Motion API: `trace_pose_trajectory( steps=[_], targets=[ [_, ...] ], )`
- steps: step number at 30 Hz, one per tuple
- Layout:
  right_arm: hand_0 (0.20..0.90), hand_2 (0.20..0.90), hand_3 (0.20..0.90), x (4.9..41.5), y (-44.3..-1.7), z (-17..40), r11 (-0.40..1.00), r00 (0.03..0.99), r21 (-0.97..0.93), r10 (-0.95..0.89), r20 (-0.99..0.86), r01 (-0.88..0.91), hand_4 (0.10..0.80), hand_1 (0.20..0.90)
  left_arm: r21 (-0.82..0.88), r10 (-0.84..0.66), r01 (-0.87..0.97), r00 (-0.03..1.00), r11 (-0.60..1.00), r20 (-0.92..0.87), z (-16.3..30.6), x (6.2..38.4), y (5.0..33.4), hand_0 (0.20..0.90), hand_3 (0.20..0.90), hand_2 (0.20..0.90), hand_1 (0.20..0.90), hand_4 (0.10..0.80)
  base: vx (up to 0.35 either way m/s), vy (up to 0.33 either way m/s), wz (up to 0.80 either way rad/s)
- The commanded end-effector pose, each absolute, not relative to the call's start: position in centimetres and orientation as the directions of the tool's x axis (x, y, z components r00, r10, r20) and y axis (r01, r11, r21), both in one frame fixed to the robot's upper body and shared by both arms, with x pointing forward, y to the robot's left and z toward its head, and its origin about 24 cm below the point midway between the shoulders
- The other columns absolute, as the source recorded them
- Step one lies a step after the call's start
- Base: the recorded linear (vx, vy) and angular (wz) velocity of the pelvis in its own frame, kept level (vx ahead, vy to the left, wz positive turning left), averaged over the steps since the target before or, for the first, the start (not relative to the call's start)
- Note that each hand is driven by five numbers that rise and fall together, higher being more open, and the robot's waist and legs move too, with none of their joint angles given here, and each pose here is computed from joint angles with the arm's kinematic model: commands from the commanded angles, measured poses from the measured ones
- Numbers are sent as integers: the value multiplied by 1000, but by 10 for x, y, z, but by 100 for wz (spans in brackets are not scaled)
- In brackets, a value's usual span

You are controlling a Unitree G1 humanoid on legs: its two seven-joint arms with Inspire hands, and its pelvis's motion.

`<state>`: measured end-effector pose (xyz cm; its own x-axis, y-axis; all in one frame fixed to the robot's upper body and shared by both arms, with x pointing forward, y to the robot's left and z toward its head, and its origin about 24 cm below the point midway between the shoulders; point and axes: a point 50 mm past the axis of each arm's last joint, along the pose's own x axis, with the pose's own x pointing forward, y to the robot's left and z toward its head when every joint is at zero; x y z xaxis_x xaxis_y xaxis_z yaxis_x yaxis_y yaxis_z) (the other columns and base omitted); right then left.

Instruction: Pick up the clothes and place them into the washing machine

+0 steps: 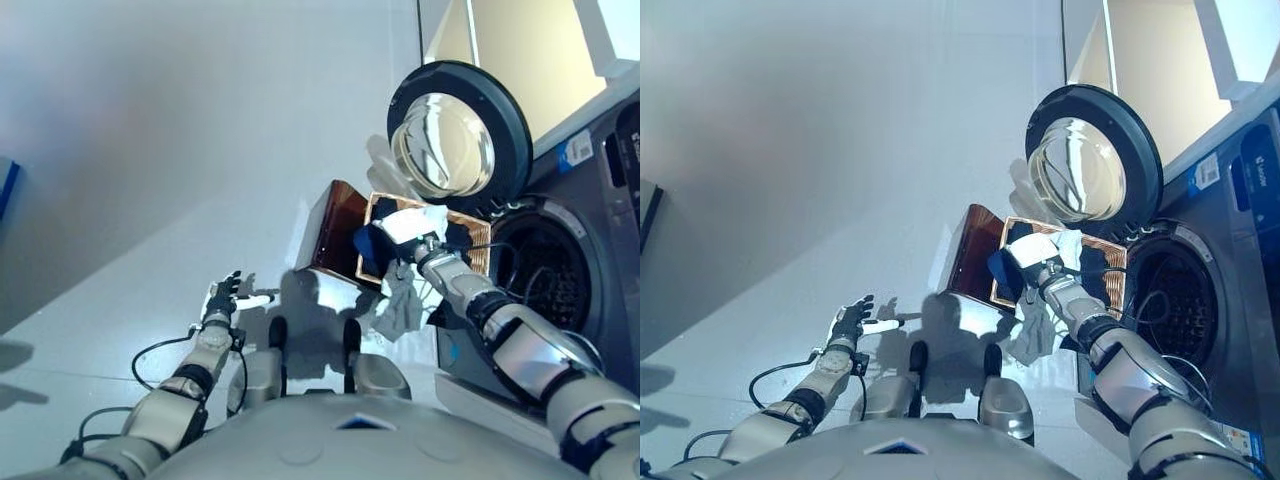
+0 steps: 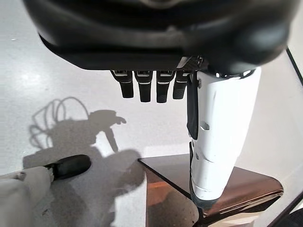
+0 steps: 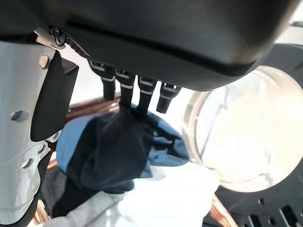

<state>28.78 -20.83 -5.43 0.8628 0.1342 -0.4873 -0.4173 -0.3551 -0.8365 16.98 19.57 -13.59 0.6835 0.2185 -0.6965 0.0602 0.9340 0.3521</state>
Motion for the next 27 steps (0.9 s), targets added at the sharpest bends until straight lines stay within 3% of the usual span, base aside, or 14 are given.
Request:
trace_pose_trajectory(
  steps=[1,6,12,13,14,15,16,17,27],
  targets=[
    [900,900,900,339,-206,1,-426,948,-883,148,-283,-197,800,900,394,180,71,806,917,-563,-111,212,194,900,900,900,900,800,-42,-15,3],
    [900,900,900,350,-215,17,-363,977,-919,82,-196,-154,800,900,387,153,79,832,919,-534,-106,218,187,900,900,900,900,800,-9,-8,13],
    [900,900,900,368,-188,54,-265,980,-964,194,-44,9,800,900,395,172,68,823,916,-541,-108,215,188,900,900,900,900,800,56,3,2],
    [900,900,900,372,-181,65,-175,978,-983,208,20,58,800,900,395,179,65,817,916,-549,-110,212,187,900,900,900,900,800,32,-2,-2],
    [900,900,900,372,-181,65,-175,978,-983,208,20,58,800,900,395,179,65,817,916,-549,-110,212,187,900,900,900,900,800,59,-10,-1],
    [900,900,900,376,-178,77,-47,980,-994,177,90,100,800,900,396,181,68,810,916,-558,-112,210,186,900,900,900,900,800,0,0,0],
    [900,900,900,376,-178,77,-47,980,-994,176,90,100,800,900,396,180,69,810,916,-558,-112,210,186,900,900,900,900,800,49,-11,0],
    [900,900,900,378,-178,85,70,979,-986,132,158,149,800,900,396,181,67,811,916,-556,-112,209,185,900,900,900,900,800,0,0,0],
    [900,900,900,387,-179,112,134,967,-969,118,226,210,800,900,406,183,77,807,911,-562,-114,204,188,900,900,900,900,800,18,-2,-2]
  ],
)
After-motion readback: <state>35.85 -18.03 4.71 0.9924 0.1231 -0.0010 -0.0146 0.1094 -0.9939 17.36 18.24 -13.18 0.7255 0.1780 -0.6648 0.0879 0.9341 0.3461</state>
